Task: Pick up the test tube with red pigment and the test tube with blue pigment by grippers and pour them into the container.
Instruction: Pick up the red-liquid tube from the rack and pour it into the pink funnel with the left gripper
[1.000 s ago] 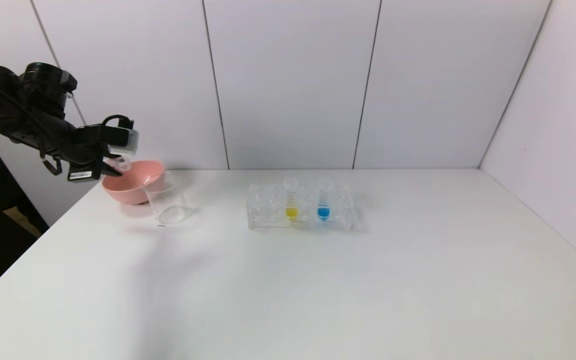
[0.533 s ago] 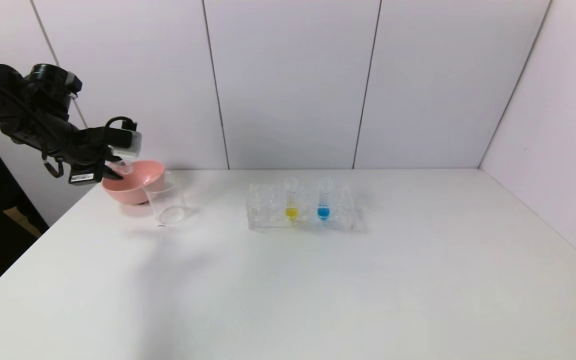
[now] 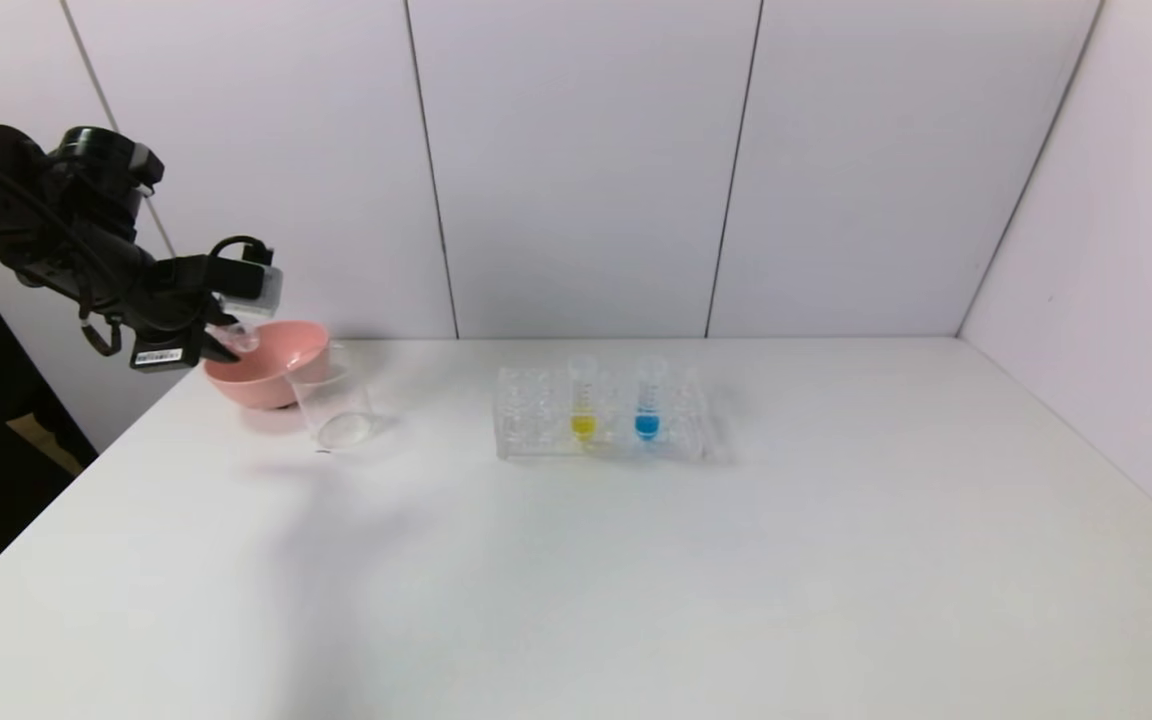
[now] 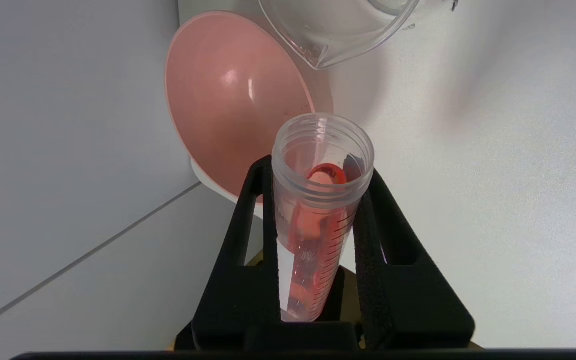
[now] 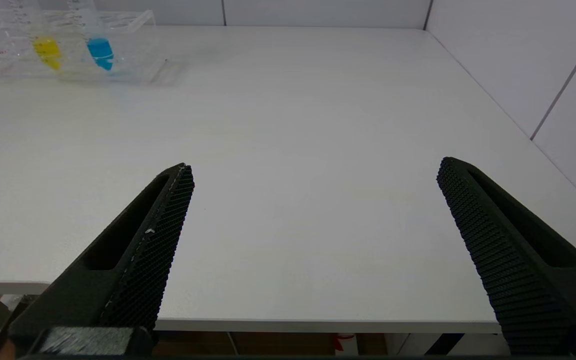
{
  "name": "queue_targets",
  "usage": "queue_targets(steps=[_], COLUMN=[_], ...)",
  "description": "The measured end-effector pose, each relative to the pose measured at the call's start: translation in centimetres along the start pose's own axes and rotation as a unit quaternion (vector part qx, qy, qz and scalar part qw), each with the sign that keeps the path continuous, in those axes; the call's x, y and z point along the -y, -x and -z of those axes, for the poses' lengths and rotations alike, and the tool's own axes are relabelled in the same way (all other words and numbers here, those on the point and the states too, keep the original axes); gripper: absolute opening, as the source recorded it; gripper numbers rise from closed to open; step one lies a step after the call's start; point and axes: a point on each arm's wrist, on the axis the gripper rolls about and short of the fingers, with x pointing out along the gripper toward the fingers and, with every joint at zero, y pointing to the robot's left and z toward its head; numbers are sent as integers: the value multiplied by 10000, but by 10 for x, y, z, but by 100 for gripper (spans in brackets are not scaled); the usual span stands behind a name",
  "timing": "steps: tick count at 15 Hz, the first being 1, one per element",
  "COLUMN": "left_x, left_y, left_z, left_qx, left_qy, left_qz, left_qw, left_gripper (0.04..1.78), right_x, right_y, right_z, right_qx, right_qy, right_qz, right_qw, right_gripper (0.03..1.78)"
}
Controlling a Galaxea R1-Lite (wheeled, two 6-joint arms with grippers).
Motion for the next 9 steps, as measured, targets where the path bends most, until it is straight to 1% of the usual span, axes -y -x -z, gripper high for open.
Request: queue_targets(steps=[6,9], left_x=[2,5], left_y=[0,3], left_z=[-5,-7], left_qx=[23,-34], left_qy=[140,302], left_qz=[92,241], left_qw=[9999,9992], left_gripper=[44,44], right_x=[0,0], right_y=[0,0], right_z=[0,0], right_qx=[0,0], right_qy=[0,0], right_qz=[2,-2], right_qw=[10000,10000], right_gripper=[177,177])
